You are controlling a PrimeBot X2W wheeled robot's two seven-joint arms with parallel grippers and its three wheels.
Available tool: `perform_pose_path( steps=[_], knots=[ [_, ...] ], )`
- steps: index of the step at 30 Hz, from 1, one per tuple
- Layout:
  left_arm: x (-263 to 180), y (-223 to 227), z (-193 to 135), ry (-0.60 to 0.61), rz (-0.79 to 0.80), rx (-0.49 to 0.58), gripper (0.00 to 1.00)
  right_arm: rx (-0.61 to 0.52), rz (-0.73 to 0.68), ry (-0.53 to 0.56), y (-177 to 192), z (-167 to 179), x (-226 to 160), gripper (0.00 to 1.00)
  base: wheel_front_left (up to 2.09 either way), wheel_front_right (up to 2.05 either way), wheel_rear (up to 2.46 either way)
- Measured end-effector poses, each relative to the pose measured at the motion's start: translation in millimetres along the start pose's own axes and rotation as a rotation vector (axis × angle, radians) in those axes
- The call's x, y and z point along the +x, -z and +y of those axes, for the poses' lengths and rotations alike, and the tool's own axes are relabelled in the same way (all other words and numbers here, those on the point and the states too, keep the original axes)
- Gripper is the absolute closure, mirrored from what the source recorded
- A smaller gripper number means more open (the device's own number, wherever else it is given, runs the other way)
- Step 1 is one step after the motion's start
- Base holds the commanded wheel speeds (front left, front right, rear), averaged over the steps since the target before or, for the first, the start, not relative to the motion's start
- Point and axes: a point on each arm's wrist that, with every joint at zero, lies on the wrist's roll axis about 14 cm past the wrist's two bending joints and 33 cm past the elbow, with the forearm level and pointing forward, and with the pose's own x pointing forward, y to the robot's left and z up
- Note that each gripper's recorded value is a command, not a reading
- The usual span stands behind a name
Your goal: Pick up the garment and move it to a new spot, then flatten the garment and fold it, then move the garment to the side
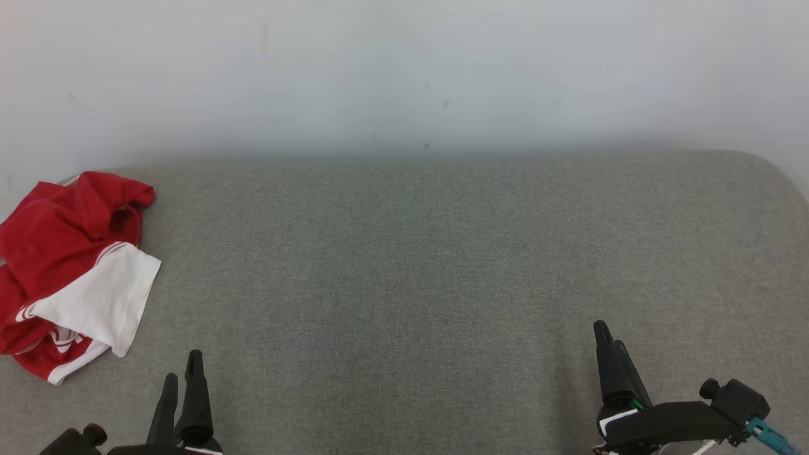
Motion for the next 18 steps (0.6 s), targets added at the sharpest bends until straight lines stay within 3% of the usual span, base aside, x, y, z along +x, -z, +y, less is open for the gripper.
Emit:
perform_pose_path(
  steps=[18],
  knots=[
    [-3.0, 0.3, -1.8, 0.021, -0.009, 0.269, 0.0, -0.241, -0.001, -0.042, 4.5, 8.9, -1.0, 0.0, 0.0, 0.0, 0.0]
  ],
)
